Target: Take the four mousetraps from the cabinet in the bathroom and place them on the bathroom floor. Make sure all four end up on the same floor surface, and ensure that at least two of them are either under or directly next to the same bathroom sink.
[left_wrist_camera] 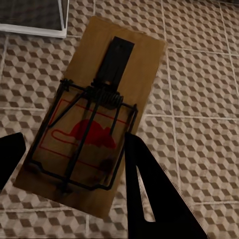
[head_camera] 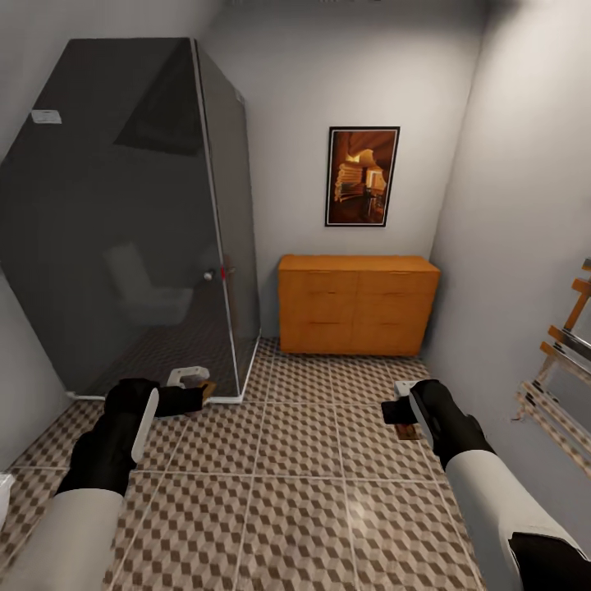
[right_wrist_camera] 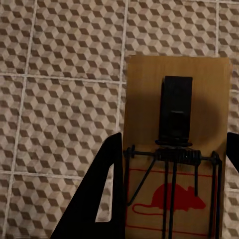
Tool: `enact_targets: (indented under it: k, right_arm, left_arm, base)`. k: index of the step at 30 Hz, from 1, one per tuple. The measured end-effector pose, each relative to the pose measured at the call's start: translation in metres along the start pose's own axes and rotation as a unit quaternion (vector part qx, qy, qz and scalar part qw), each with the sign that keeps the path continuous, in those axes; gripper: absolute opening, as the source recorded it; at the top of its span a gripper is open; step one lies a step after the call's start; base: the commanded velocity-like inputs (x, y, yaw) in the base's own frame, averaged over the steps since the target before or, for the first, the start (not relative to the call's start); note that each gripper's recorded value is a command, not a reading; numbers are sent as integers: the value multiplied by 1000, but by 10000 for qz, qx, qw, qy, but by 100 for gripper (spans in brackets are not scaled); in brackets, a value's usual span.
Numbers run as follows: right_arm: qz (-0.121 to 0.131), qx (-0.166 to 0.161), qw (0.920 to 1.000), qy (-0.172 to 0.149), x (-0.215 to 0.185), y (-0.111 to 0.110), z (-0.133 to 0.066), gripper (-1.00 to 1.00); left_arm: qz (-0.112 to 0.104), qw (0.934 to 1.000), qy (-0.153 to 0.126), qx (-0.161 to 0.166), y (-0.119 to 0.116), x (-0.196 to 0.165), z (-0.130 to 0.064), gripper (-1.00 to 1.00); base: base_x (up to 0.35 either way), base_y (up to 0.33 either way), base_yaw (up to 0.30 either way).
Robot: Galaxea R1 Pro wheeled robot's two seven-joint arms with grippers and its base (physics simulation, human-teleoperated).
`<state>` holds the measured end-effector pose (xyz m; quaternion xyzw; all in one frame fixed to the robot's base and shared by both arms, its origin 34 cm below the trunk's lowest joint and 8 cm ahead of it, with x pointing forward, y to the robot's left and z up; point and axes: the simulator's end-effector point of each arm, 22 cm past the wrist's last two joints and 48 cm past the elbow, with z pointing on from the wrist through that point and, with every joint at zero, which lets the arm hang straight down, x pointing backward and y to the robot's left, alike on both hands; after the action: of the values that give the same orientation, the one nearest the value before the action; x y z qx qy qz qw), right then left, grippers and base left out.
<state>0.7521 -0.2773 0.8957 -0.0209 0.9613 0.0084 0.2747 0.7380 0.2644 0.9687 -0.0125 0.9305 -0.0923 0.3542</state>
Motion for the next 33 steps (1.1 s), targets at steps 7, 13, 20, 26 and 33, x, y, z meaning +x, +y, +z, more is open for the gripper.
enact_targets:
  k: [7,13,20,26,33]
  right_arm:
    - [0,-1,10000,1,0,0,0,-100]
    - [0,0,10000,-1,0,0,0,-100]
    - [9,-15,10000,-5,0,1,-1,-100]
    - [17,-24,10000,-8,0,1,-1,-100]
    - [23,-34,10000,-6,0,1,-1,-100]
  left_arm:
    - [0,10000,0,0,0,0,0,-100]
    - [-17,10000,-1,1,1,0,0,-100]
    - [-28,10000,-4,-7,2,0,-1,-100]
    - [-30,10000,-4,-8,2,0,-1,-100]
    - [-34,10000,-4,-9,2,0,-1,-100]
  base:
    - [-345,-2,271]
    - [-205,-25,267]
    - [-29,-4,84]
    - [-3,0,156]
    - [0,0,258]
